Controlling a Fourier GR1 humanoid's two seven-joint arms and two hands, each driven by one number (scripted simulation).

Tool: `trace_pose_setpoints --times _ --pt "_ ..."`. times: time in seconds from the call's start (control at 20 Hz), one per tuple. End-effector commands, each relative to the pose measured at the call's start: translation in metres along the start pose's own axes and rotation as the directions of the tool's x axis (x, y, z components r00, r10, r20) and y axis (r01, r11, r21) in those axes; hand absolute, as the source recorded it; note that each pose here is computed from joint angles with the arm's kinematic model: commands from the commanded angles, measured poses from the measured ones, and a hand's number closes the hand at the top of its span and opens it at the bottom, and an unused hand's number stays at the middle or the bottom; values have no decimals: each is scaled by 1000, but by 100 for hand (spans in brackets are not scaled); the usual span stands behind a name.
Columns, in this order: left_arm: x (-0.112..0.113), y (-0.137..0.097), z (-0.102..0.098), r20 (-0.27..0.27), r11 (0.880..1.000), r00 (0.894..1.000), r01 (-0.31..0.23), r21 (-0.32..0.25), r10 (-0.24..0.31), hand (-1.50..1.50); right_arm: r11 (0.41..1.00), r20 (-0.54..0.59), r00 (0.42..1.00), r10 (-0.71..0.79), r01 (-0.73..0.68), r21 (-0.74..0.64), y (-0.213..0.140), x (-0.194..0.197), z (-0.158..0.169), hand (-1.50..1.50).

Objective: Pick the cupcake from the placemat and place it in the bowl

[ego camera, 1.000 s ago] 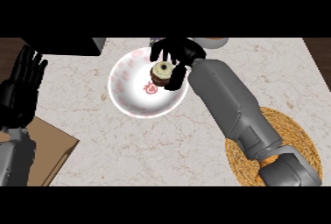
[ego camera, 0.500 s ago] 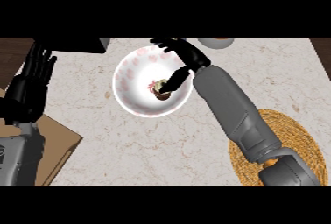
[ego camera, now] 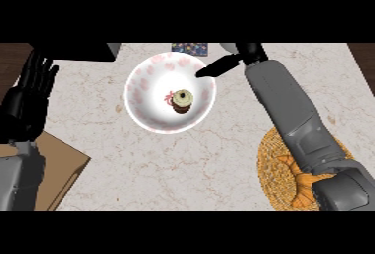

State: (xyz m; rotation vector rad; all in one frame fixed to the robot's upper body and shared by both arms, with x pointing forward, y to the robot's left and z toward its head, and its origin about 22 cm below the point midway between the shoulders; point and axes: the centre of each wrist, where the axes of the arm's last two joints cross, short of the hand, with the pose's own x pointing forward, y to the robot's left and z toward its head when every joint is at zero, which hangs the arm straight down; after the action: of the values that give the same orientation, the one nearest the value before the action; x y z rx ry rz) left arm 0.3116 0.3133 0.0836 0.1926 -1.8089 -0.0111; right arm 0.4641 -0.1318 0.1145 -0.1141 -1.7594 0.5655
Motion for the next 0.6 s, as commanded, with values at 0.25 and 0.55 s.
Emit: trace_pose_setpoints --times 0.25,0.55 --pt "10 3 -5 20 1000 1000 -20 3 20 0 984 4 991 -132 132 -122 -92 -39 29 -150" --pt "10 1 -7 16 1000 1000 -18 -24 18 0 977 28 985 -169 171 -127 -144 -55 54 -150"
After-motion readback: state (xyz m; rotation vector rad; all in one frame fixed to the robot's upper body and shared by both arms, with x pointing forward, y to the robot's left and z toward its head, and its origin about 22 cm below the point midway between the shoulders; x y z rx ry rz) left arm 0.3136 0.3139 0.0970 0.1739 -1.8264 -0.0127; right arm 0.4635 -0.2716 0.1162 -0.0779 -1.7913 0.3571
